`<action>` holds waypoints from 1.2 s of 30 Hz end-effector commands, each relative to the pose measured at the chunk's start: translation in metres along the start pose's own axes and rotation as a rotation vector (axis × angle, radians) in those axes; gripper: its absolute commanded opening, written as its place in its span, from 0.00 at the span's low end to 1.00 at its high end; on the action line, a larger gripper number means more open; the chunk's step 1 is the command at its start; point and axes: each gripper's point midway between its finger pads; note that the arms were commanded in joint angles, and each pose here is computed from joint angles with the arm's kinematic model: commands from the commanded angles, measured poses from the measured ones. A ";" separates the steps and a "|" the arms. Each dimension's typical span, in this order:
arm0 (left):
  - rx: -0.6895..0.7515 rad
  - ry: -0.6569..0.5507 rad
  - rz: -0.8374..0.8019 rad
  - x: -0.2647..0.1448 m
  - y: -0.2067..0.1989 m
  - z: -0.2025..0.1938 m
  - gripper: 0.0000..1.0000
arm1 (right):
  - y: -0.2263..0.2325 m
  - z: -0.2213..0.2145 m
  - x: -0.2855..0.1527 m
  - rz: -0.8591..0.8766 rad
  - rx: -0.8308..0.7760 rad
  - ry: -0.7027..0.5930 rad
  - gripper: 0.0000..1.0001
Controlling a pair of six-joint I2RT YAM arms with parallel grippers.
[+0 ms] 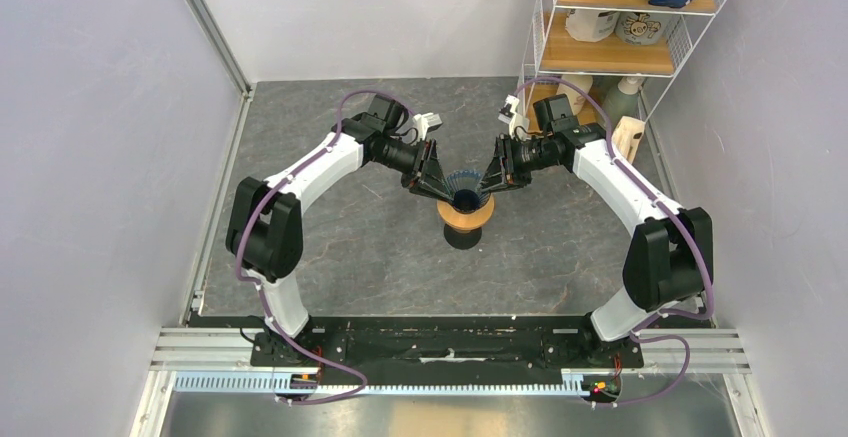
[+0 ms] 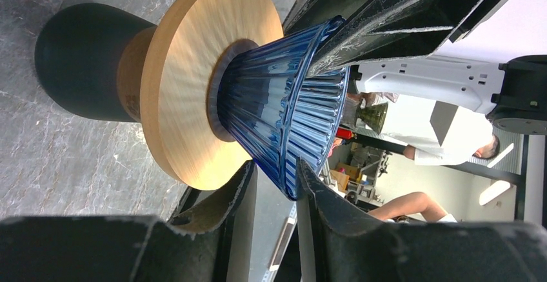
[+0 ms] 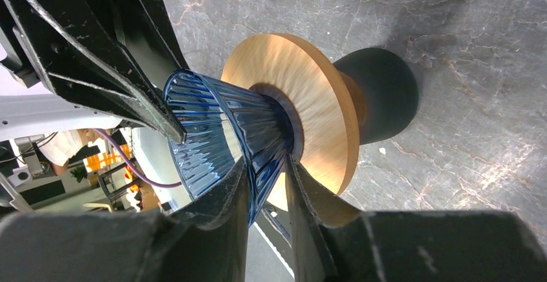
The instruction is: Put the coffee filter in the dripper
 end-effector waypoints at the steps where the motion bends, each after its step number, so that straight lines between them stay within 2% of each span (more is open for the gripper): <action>1: 0.029 0.022 0.061 0.007 0.019 -0.003 0.37 | -0.026 0.009 0.003 -0.095 -0.051 -0.021 0.33; 9: 0.075 0.007 0.011 0.000 -0.006 0.002 0.46 | -0.008 0.019 -0.007 -0.059 -0.071 -0.054 0.38; 22: 0.109 -0.012 -0.037 -0.007 -0.030 0.000 0.48 | 0.015 0.023 -0.023 -0.018 -0.106 -0.064 0.49; 27: 0.113 -0.014 -0.030 -0.006 -0.032 -0.003 0.49 | 0.015 0.011 -0.026 -0.022 -0.106 -0.042 0.49; 36: 0.082 -0.007 0.015 0.004 -0.008 0.002 0.48 | -0.002 0.002 -0.013 -0.043 -0.086 -0.014 0.45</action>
Point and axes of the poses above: each gripper's point midway between its finger pads, its own x axis out along the fingers, its own y axis along the line the jaws close on, z = x × y, and after that the axes turned 10 degrees about -x, right-handed
